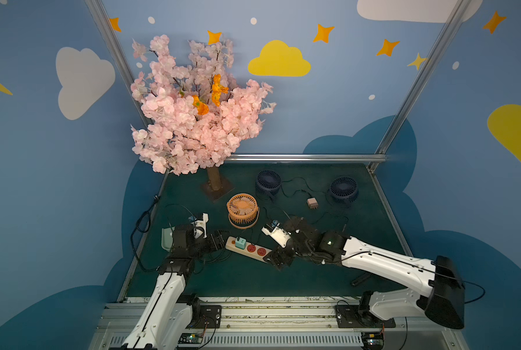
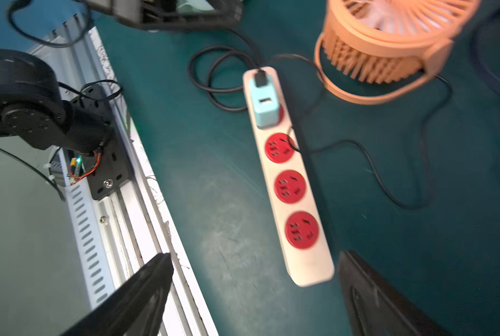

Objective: Plug the desk fan into the power strip
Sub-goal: Insert the plug into the socket, then pick up the plug from the center of the board, then insert the plug into the socket.

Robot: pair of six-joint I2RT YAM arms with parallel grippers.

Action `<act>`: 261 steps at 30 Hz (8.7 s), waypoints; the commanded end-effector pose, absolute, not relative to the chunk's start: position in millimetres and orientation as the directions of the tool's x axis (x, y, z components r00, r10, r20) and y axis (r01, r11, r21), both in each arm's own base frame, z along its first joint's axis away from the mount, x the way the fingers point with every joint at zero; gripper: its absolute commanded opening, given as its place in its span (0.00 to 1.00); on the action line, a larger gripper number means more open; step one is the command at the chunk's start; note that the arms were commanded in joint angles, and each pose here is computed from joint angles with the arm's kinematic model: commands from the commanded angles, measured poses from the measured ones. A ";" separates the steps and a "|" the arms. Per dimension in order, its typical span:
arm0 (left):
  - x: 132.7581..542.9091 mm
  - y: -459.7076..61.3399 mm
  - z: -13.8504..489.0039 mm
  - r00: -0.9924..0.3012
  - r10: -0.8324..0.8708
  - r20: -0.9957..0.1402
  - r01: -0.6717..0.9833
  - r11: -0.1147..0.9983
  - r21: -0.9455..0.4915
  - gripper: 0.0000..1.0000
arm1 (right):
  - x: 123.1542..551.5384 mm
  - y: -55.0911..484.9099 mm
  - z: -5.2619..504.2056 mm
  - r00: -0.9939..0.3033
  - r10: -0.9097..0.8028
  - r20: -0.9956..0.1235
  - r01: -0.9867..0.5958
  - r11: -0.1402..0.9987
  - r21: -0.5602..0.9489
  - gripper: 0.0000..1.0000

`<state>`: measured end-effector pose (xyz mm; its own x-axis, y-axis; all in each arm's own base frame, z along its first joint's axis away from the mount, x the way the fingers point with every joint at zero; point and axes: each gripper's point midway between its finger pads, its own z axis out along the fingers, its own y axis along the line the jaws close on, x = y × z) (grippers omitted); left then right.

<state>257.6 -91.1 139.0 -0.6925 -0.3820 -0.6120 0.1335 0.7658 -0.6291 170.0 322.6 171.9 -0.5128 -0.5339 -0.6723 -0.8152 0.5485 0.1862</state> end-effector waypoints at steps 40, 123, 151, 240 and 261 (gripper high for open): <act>201.8 -270.3 203.6 -0.628 0.077 -0.775 0.674 0.552 -0.491 0.78 | 314.8 39.0 16.1 -0.970 0.177 -0.164 0.179 0.984 0.003 0.43; 264.4 -312.9 205.8 -0.192 0.169 -0.967 0.717 0.697 -0.021 0.18 | 264.0 313.0 270.1 -0.797 0.383 -0.467 -0.135 0.641 0.756 0.00; 144.6 -294.1 220.9 -0.546 0.307 -0.779 0.831 0.082 -0.550 0.11 | 137.2 292.6 246.2 -0.546 -0.396 -0.738 -0.829 0.130 0.544 0.82; 282.8 -102.6 23.9 -0.884 -0.352 -0.308 -0.076 0.758 -0.647 0.43 | 214.0 430.7 112.0 -0.295 -0.608 -0.737 -0.936 0.339 0.095 0.00; 282.8 -103.2 27.9 -0.884 -0.345 -0.316 -0.064 0.759 -0.648 0.43 | 220.3 417.4 84.8 -0.375 -0.622 -0.687 -0.903 0.413 0.118 0.00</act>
